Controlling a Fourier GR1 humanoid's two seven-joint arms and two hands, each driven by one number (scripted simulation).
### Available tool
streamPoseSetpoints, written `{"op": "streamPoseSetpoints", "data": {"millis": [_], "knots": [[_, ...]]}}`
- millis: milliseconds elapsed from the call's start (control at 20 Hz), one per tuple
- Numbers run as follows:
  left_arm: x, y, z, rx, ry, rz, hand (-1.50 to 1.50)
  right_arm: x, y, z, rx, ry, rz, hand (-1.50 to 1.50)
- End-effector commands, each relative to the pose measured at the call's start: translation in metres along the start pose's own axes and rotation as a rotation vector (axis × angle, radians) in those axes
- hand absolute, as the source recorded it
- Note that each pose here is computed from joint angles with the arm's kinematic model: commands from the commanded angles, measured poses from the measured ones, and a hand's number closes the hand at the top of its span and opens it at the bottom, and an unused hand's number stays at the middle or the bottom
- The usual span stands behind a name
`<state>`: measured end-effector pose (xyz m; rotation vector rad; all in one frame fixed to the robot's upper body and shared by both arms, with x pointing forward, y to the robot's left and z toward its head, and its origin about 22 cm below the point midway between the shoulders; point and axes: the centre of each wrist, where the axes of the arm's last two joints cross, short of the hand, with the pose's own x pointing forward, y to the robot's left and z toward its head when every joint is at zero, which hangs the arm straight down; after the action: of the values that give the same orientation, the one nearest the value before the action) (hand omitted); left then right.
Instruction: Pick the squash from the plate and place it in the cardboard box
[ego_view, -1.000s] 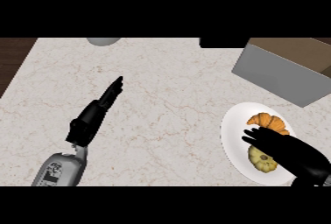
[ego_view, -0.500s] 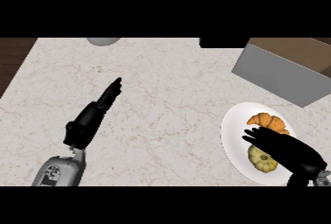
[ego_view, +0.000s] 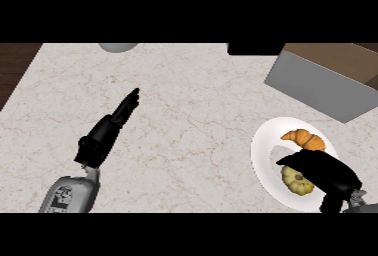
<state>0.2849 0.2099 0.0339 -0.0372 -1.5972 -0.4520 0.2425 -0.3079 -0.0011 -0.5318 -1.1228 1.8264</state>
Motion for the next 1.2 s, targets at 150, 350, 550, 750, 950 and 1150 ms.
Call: {"op": "streamPoseSetpoints", "data": {"millis": [150, 350, 550, 750, 950, 1150], "knots": [[0.018, -0.007, 0.008, -0.005, -0.01, -0.007, 0.0, -0.002, 0.023, -0.024, -0.02, -0.039, 0.049, 1.5], [0.0, 0.001, -0.008, -0.002, -0.012, 0.001, 0.0, 0.0, 0.004, -0.032, -0.119, 0.081, -0.02, 1.5], [0.009, 0.0, -0.003, 0.009, -0.005, 0.001, 0.0, 0.02, -0.018, -0.05, -0.251, 0.486, -0.292, 1.5], [0.018, -0.016, -0.01, -0.007, -0.004, 0.007, 0.0, 0.045, -0.056, -0.078, -0.408, 0.724, -0.328, 1.5], [0.013, 0.001, -0.001, -0.009, -0.029, -0.008, 0.0, 0.065, -0.098, -0.092, -0.582, 0.845, -0.223, 1.5], [-0.011, 0.008, 0.012, 0.009, -0.01, 0.003, 0.0, 0.076, -0.126, -0.077, -0.689, 0.843, -0.207, 1.5]]}}
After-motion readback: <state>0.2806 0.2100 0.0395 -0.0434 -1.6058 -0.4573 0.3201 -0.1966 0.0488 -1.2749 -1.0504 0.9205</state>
